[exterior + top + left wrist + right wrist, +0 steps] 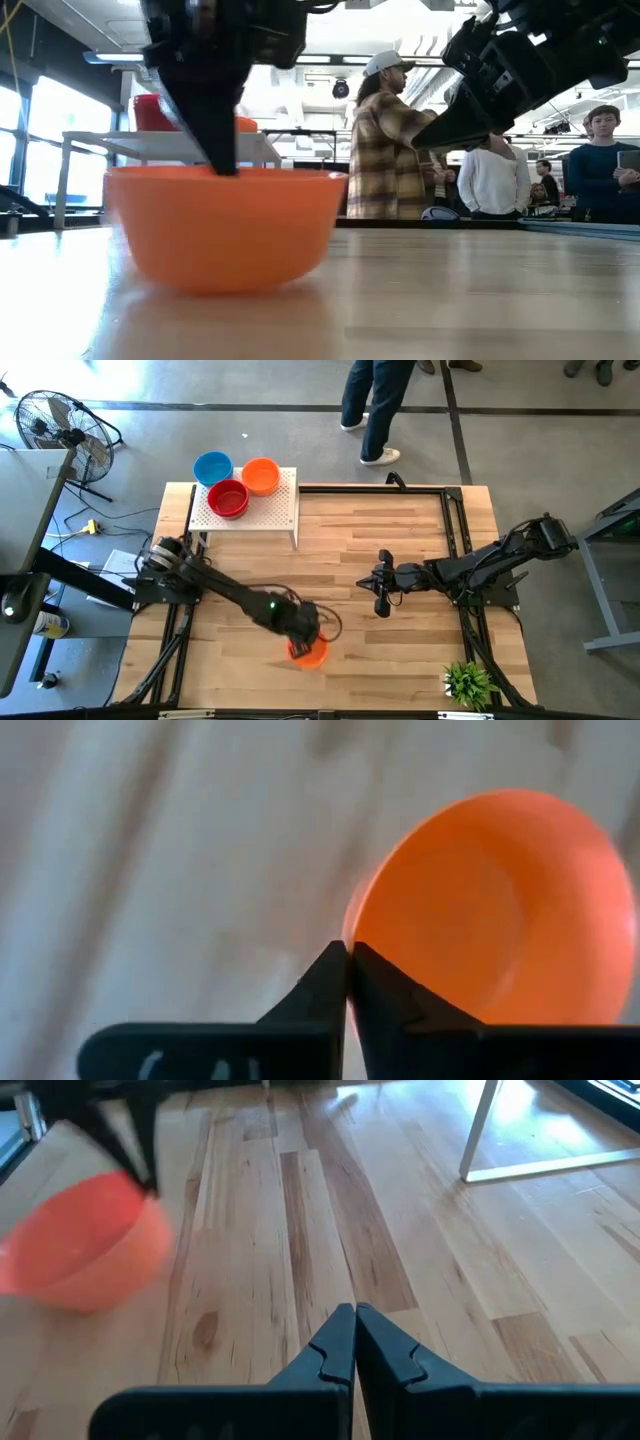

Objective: Pick & Place Mini bowls
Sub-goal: Stack the orange bowl on top of the orange bowl on the shelf

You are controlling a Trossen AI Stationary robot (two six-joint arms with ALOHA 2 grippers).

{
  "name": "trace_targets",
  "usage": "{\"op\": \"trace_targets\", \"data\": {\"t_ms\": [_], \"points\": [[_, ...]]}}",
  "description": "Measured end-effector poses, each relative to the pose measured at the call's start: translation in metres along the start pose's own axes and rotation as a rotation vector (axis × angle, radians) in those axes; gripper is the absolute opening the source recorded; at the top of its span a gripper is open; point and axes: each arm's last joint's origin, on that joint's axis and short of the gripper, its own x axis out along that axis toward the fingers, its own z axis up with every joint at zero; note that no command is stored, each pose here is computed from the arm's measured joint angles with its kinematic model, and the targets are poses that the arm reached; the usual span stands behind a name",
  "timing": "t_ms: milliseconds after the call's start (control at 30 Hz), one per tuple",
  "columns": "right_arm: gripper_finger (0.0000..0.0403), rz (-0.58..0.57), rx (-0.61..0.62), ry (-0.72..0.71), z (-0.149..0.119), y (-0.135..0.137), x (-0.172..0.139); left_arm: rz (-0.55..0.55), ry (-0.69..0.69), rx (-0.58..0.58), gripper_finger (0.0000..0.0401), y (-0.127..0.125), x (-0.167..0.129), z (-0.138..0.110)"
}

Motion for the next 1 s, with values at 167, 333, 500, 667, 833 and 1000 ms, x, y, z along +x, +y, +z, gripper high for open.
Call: {"op": "trace_targets", "data": {"t_ms": [167, 333, 500, 667, 833, 1000], "points": [[0.0000, -0.003, -0.002, 0.012, -0.001, 0.000, 0.000, 0.139, 0.001, 0.005, 0.0005, 0.032, -0.024, 0.009], [0.0000, -0.005, -0.004, 0.021, -0.002, 0.000, 0.000, 0.246, 0.016, -0.019, 0.0002, 0.070, -0.036, 0.008], [0.0000, -0.006, -0.005, 0.027, -0.003, -0.001, 0.000, 0.285, 0.008, -0.099, 0.0001, 0.108, -0.033, -0.010], [0.0000, -0.011, -0.005, 0.025, -0.003, -0.001, 0.000, 0.298, -0.020, -0.181, 0.0001, 0.134, -0.031, -0.032], [0.0000, -0.012, -0.006, 0.015, -0.001, -0.001, 0.000, 0.338, -0.025, -0.236, 0.0001, 0.155, -0.031, -0.046], [0.0000, -0.011, -0.005, 0.011, -0.001, 0.000, 0.000, 0.350, -0.027, -0.265, 0.0000, 0.166, -0.028, -0.052]]}}
